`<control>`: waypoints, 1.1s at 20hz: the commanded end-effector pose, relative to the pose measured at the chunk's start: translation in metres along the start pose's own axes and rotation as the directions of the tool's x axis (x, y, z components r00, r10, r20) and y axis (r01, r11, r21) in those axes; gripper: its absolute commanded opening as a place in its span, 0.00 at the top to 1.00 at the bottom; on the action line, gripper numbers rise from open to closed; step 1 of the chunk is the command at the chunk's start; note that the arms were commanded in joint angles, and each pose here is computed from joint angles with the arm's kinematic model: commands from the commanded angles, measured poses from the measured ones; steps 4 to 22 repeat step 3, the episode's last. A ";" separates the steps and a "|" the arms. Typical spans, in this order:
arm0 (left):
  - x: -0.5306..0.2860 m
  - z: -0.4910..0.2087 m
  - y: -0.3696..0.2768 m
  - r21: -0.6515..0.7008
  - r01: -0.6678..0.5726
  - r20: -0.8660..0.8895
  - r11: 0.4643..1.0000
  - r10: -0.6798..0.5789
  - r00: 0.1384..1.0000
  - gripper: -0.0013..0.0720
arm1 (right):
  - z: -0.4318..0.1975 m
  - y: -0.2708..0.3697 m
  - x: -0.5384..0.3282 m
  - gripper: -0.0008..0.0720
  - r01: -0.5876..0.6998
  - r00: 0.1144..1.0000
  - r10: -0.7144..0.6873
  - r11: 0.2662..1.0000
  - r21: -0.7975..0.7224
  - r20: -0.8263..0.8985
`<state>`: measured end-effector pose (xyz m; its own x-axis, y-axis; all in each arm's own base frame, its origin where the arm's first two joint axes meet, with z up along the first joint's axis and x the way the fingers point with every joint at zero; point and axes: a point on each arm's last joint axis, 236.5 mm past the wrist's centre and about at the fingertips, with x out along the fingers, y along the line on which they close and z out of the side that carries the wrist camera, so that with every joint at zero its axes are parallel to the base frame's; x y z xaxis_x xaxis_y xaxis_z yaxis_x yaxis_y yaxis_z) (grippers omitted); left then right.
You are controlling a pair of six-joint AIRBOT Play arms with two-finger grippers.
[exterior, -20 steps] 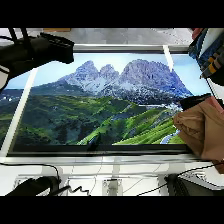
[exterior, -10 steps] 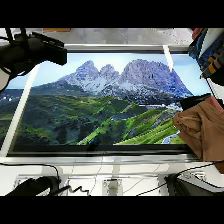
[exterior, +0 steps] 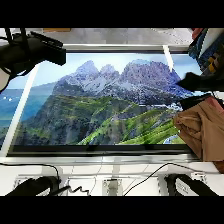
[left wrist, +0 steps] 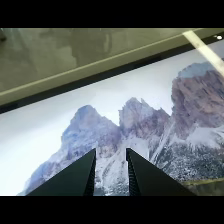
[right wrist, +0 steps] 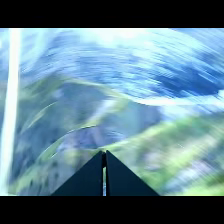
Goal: Fold the clothes and pants, and hang the long-sleeved shirts on hangers.
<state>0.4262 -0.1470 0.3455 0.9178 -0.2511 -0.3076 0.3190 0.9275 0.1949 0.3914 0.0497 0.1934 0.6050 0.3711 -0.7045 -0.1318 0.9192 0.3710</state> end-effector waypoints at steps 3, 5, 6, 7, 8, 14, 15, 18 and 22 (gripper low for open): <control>0.000 0.000 0.000 0.001 -0.001 0.001 1.000 0.001 1.000 0.69 | -0.029 0.009 -0.016 0.95 0.291 0.949 -0.315 0.902 -0.319 -0.025; 0.000 0.000 0.000 0.001 -0.001 0.001 1.000 0.001 1.000 0.69 | -0.029 0.009 -0.016 0.95 0.291 0.949 -0.315 0.902 -0.319 -0.025; 0.000 0.000 0.000 0.001 -0.001 0.001 1.000 0.001 1.000 0.69 | -0.029 0.009 -0.016 0.95 0.291 0.949 -0.315 0.902 -0.319 -0.025; 0.000 0.000 0.000 0.001 -0.001 0.001 1.000 0.001 1.000 0.69 | -0.029 0.009 -0.016 0.95 0.291 0.949 -0.315 0.902 -0.319 -0.025; 0.000 0.000 0.000 0.001 -0.001 0.001 1.000 0.001 1.000 0.69 | -0.029 0.009 -0.016 0.95 0.291 0.949 -0.315 0.902 -0.319 -0.025; 0.000 0.000 0.000 0.001 -0.001 0.001 1.000 0.001 1.000 0.69 | -0.029 0.009 -0.016 0.95 0.291 0.949 -0.315 0.902 -0.319 -0.025; 0.000 0.000 0.000 0.001 -0.001 0.001 1.000 0.001 1.000 0.69 | -0.029 0.009 -0.016 0.95 0.291 0.949 -0.315 0.902 -0.319 -0.025; 0.000 0.000 0.000 0.001 -0.001 0.001 1.000 0.001 1.000 0.69 | -0.029 0.009 -0.016 0.95 0.291 0.949 -0.315 0.902 -0.319 -0.025; 0.000 0.000 0.000 0.001 -0.001 0.001 1.000 0.001 1.000 0.69 | -0.029 0.009 -0.016 0.95 0.291 0.949 -0.315 0.902 -0.319 -0.025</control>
